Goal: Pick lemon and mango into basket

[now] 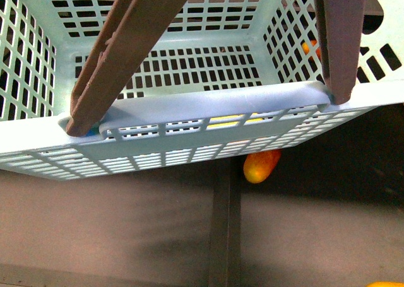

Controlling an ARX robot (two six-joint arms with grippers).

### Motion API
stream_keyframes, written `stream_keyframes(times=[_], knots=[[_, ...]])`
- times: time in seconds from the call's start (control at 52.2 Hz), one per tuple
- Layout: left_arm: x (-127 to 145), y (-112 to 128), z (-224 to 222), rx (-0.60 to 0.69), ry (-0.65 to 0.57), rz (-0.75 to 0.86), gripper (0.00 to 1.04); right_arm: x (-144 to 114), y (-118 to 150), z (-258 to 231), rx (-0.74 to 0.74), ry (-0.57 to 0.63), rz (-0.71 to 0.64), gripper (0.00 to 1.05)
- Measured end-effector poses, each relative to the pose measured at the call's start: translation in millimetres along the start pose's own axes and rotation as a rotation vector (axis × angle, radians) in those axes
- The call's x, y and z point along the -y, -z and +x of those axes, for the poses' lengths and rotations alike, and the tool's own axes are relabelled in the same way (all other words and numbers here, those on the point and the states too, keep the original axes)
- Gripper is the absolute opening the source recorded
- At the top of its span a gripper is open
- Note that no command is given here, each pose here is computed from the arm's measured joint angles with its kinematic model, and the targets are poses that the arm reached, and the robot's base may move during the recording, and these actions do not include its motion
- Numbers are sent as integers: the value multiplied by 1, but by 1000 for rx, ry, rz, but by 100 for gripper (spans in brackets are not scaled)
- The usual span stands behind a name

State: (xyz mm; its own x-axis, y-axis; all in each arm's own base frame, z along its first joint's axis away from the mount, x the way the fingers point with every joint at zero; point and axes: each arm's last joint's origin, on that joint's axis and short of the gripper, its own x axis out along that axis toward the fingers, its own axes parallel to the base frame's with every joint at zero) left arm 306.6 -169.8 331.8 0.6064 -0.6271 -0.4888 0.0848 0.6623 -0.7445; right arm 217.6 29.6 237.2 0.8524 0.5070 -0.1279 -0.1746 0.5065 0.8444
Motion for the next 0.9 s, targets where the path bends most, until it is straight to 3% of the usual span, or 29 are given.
stream_keyframes(times=[0.249, 0.403, 0.709, 0.901], knots=[[0, 0, 0, -1, 0, 0, 6, -30, 14, 41, -74, -31, -100, 57], [0, 0, 0, 0, 0, 0, 6, -37, 22, 67, -98, -3, -146, 57], [0, 0, 0, 0, 0, 0, 6, -38, 28, 71, -98, 37, -184, 97], [-1, 0, 1, 2, -8, 0, 5, -39, -8, 30, 53, 85, -270, 96]])
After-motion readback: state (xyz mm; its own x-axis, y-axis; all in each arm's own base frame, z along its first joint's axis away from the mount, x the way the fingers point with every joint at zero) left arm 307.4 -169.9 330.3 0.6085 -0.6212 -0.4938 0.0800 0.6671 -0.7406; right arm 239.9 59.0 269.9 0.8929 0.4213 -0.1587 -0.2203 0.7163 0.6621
